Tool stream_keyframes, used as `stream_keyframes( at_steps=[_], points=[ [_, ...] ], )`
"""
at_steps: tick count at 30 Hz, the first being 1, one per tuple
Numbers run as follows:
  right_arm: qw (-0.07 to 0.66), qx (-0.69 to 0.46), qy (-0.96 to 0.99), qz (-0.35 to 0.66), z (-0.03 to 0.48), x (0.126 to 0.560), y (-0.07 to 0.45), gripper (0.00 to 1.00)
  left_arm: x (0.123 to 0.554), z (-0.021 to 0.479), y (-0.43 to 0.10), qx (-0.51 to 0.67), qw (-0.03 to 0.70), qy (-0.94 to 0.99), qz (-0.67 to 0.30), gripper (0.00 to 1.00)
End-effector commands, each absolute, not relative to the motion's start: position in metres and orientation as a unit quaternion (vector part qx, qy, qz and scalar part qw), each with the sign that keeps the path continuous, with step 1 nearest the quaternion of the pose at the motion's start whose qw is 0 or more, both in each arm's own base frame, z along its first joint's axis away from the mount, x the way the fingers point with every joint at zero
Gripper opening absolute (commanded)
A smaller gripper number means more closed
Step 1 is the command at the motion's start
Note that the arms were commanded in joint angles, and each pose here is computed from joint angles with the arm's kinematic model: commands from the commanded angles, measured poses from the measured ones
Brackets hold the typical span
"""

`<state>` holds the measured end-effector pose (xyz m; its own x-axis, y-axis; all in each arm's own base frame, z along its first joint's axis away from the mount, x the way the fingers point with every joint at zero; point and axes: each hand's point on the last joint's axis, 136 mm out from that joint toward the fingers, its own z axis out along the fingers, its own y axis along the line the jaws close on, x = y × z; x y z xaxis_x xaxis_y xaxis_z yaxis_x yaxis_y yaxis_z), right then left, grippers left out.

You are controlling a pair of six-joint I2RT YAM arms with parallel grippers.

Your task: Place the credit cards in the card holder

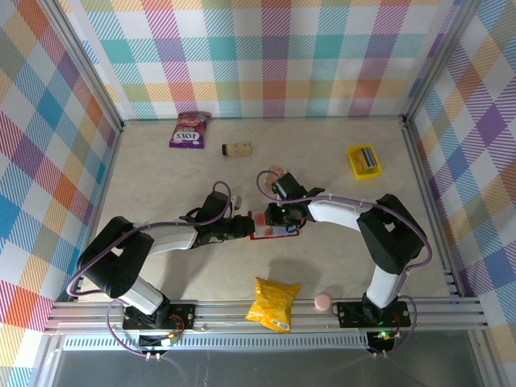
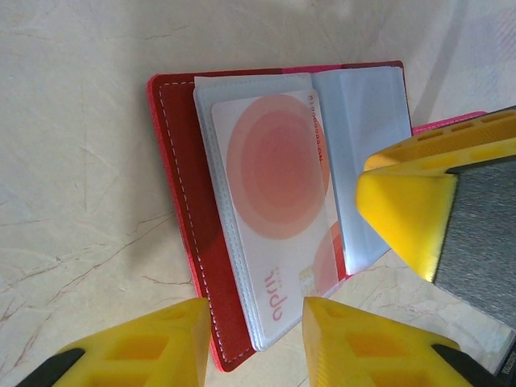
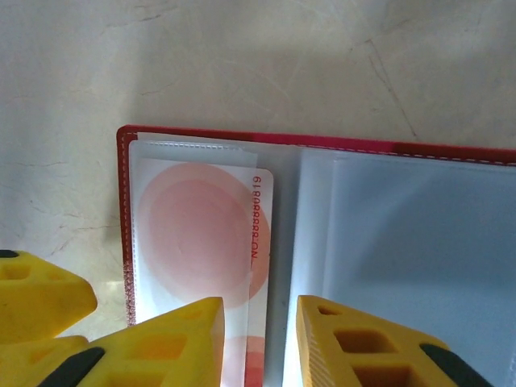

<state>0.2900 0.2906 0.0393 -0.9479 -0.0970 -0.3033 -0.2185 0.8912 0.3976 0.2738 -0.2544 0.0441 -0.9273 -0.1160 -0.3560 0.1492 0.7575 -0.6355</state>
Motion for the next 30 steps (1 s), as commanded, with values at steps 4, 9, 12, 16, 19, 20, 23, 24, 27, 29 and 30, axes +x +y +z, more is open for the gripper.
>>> stream_keyframes(
  at_steps=[4, 9, 12, 16, 19, 20, 23, 24, 27, 29, 30],
  points=[
    [0.123, -0.092, 0.962, 0.226, 0.037, 0.293, 0.302, 0.31, 0.272, 0.037, -0.250, 0.006, 0.181, 0.921, -0.344, 0.35],
    [0.119, -0.092, 0.962, 0.229, 0.036, 0.294, 0.305, 0.31, 0.272, 0.035, -0.251, 0.006, 0.179, 0.922, -0.343, 0.35],
    [0.117, -0.092, 0.962, 0.228, 0.035, 0.293, 0.305, 0.32, 0.272, 0.034, -0.252, 0.006, 0.177, 0.922, -0.344, 0.35],
    [0.113, -0.092, 0.962, 0.230, 0.033, 0.292, 0.306, 0.32, 0.272, 0.033, -0.252, 0.006, 0.175, 0.922, -0.345, 0.35],
    [0.111, -0.094, 0.961, 0.237, 0.033, 0.291, 0.308, 0.32, 0.272, 0.032, -0.252, 0.006, 0.174, 0.922, -0.345, 0.35],
    [0.110, -0.094, 0.960, 0.239, 0.033, 0.291, 0.309, 0.31, 0.272, 0.032, -0.253, 0.006, 0.173, 0.922, -0.345, 0.35],
    [0.105, -0.096, 0.959, 0.246, 0.033, 0.289, 0.311, 0.31, 0.272, 0.030, -0.254, 0.007, 0.170, 0.922, -0.347, 0.35],
    [0.105, -0.096, 0.959, 0.247, 0.033, 0.289, 0.312, 0.31, 0.272, 0.030, -0.254, 0.006, 0.169, 0.922, -0.348, 0.35],
    [0.102, -0.098, 0.956, 0.257, 0.034, 0.288, 0.315, 0.31, 0.272, 0.030, -0.254, 0.006, 0.167, 0.922, -0.348, 0.35],
    [0.100, -0.099, 0.955, 0.263, 0.035, 0.287, 0.317, 0.31, 0.272, 0.029, -0.255, 0.006, 0.167, 0.922, -0.349, 0.35],
    [0.100, -0.098, 0.954, 0.264, 0.035, 0.287, 0.317, 0.31, 0.272, 0.029, -0.255, 0.006, 0.166, 0.922, -0.349, 0.35]
  ],
)
